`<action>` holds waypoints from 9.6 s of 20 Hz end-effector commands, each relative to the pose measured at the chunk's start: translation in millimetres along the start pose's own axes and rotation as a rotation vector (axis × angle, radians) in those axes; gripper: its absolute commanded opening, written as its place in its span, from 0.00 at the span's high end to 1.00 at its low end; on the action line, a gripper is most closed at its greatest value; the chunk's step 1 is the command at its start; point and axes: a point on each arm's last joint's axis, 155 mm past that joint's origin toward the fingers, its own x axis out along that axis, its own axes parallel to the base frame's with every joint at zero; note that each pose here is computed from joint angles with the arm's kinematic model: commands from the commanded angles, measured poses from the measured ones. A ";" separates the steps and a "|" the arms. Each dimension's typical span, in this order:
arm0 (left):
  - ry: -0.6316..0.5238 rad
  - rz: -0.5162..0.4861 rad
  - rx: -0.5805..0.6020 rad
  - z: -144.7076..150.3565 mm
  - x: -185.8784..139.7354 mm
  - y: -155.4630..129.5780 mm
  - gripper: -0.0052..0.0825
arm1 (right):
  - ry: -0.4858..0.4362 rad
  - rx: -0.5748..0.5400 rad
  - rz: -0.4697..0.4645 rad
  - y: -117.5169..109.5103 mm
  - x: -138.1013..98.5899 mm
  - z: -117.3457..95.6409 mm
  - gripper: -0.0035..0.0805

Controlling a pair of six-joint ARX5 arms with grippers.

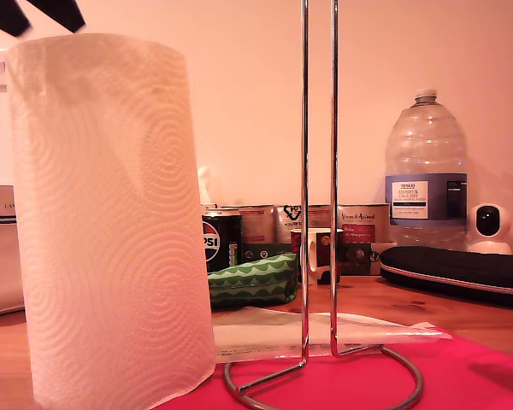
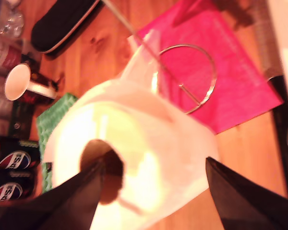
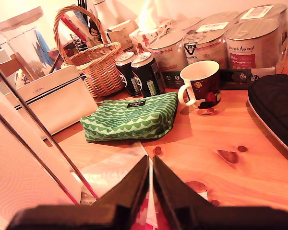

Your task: Insert the paper towel roll into the metallic stand.

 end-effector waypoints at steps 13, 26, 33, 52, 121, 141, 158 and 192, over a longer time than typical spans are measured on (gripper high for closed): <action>0.047 -0.059 -0.057 -7.8 22.0 -2.5 0.42 | 0.003 -0.006 0.004 0.9 0.9 -0.3 0.97; 0.082 -0.099 -0.111 -14.5 31.3 -7.8 0.97 | 0.079 0.018 0.135 24.0 3.2 -16.6 0.81; 0.089 -0.085 -0.109 -15.5 30.2 -5.2 0.97 | 0.122 -0.115 0.340 69.3 13.0 -27.6 0.73; 0.066 -0.050 -0.100 -10.1 31.3 4.0 0.97 | 0.356 -0.343 0.402 71.0 101.2 -126.2 0.62; -0.326 0.102 -0.037 149.0 -143.7 81.5 0.97 | 0.507 -0.523 0.320 56.2 131.7 -203.5 0.97; -0.095 0.043 -0.019 129.4 -85.0 78.2 0.97 | 0.509 -0.511 0.317 56.3 131.2 -202.8 0.78; -0.078 0.030 -0.006 128.6 -83.7 72.2 0.97 | 0.520 -0.439 0.296 62.0 112.1 -177.2 0.70; 0.036 -0.072 0.026 134.9 -31.3 66.2 0.97 | 0.375 -0.274 0.135 66.0 28.0 -51.6 0.80</action>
